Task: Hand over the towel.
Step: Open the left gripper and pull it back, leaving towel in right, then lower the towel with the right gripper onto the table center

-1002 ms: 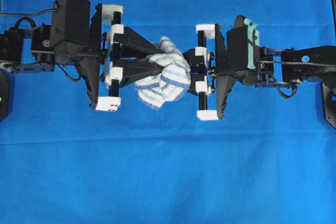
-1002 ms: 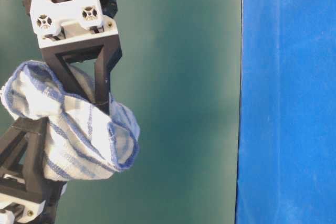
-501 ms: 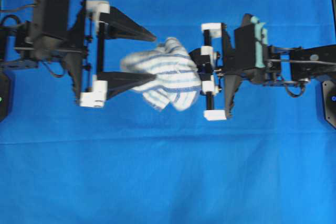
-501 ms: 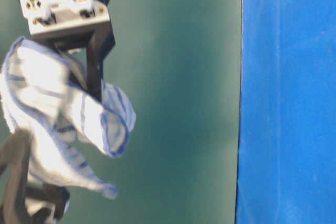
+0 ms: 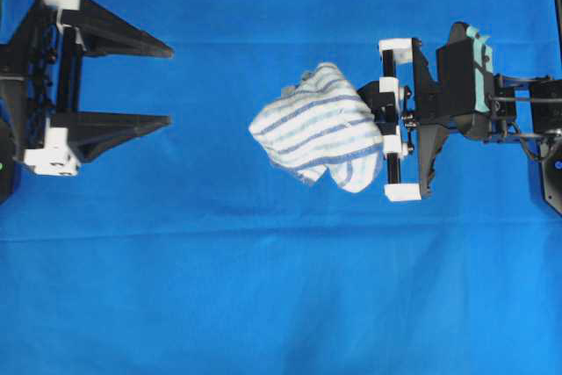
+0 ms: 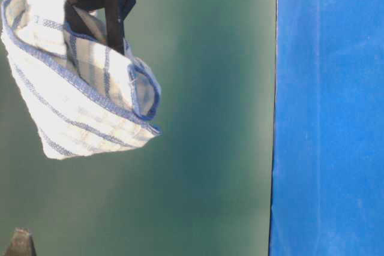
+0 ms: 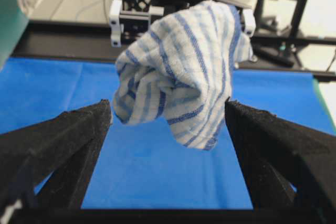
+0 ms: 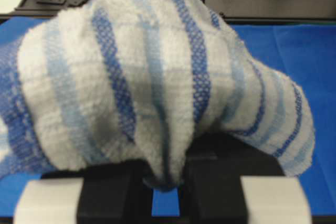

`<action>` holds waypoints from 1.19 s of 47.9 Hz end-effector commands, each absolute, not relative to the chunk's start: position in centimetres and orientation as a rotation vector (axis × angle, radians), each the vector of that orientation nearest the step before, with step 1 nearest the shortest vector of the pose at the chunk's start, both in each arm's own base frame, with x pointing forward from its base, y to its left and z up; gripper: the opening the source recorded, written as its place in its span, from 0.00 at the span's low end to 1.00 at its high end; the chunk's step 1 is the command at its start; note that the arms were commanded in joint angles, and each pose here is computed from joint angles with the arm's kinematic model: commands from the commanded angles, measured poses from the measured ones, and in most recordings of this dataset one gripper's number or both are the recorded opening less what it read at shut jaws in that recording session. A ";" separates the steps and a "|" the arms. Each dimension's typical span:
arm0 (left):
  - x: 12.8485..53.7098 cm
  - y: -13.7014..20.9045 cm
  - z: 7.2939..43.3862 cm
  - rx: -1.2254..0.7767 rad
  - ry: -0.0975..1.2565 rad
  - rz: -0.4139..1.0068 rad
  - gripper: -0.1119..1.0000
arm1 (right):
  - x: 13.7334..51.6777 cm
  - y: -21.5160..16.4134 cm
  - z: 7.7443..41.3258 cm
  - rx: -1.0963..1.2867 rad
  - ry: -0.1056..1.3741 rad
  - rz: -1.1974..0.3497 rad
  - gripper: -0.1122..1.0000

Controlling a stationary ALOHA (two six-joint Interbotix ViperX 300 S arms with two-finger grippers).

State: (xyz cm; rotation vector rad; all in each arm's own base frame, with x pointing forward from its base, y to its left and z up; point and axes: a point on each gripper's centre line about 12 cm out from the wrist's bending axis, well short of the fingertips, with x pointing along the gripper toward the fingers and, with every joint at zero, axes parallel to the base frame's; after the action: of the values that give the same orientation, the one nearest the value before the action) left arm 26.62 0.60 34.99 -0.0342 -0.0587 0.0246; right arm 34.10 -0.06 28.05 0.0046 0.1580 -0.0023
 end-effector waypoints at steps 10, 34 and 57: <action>26.9 0.6 35.5 -0.029 -0.069 0.026 0.94 | 34.6 -0.4 28.5 0.010 0.167 -0.013 0.21; 27.0 0.6 35.2 -0.030 -0.060 0.026 0.94 | 39.4 -5.8 17.1 0.061 0.713 -0.142 0.21; 27.1 0.6 34.9 -0.027 -0.052 0.026 0.94 | 39.3 -5.9 12.1 0.091 0.866 -0.152 0.21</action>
State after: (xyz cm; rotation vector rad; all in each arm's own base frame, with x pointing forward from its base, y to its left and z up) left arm 27.09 0.61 34.33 -0.0298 -0.0341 0.0251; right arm 38.94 -5.96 11.19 0.0861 0.8851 -0.1504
